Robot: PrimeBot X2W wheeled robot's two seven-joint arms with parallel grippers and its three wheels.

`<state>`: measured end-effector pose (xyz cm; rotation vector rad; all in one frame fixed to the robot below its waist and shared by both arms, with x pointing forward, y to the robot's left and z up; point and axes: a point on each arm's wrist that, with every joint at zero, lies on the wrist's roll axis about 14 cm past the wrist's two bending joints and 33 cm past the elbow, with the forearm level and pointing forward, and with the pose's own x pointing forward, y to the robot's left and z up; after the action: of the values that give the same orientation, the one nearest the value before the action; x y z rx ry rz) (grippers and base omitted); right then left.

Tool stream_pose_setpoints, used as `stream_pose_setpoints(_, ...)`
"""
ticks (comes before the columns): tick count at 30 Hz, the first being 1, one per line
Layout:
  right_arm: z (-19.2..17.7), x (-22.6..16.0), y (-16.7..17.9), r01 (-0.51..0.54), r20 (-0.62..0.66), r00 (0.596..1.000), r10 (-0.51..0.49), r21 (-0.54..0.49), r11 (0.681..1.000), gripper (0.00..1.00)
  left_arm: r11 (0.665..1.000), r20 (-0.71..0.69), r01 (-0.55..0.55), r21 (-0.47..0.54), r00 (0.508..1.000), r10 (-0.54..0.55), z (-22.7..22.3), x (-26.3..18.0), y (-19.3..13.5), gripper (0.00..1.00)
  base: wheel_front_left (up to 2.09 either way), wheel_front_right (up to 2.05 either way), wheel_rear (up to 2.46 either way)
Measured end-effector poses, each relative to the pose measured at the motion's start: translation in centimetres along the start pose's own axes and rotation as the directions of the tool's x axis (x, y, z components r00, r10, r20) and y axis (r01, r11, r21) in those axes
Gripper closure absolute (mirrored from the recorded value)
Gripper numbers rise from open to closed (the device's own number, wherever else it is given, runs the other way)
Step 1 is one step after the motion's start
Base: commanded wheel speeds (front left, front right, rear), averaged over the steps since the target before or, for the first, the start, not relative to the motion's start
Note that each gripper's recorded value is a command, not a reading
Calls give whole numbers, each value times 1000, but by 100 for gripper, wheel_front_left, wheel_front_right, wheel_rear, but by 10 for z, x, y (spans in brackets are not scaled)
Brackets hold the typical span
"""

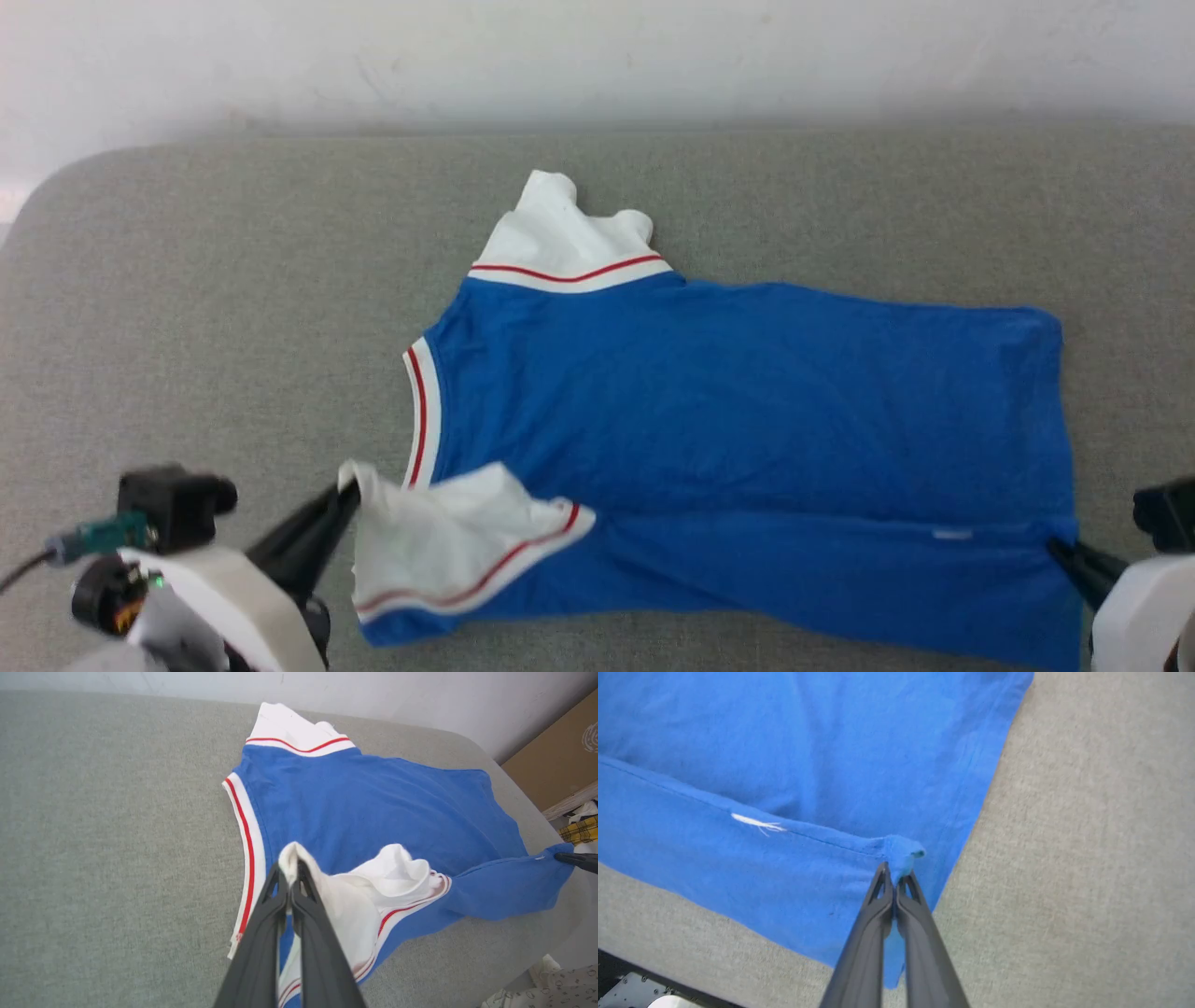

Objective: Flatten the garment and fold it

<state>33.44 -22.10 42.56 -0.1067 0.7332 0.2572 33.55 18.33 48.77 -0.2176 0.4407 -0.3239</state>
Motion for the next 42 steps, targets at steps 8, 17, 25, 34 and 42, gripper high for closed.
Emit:
stream_pose_setpoints(8, 32, 28, -15, 18, 31, 999, -16, -47, 999, 100, 994, 79, 37, 102, 996, -45, 37, 49, 5, 100, 0, 0, 0)
stream_pose_setpoints(17, 9, 64, -22, 14, -73, 997, -16, -26, 1000, 100, 997, 20, 48, 55, 999, -49, -2, 95, 18, 100, 0, 0, 0)
stream_pose_setpoints(25, -2, 80, -22, 2, -112, 994, -3, -8, 1000, 73, 999, -122, 23, 30, 992, -20, -48, 112, 31, 100, 0, 0, 0)
stream_pose_setpoints(34, 8, 77, -27, 20, -70, 997, -20, 7, 1000, 0, 1000, -127, 1, 30, 992, 3, -46, 112, 34, 0, 0, 0, 0)
stream_pose_setpoints(42, 37, 50, -26, 58, 120, 991, -66, 72, 996, 0, 994, 124, -106, -6, 987, 105, -2, 84, 43, 0, 0, 0, 0)
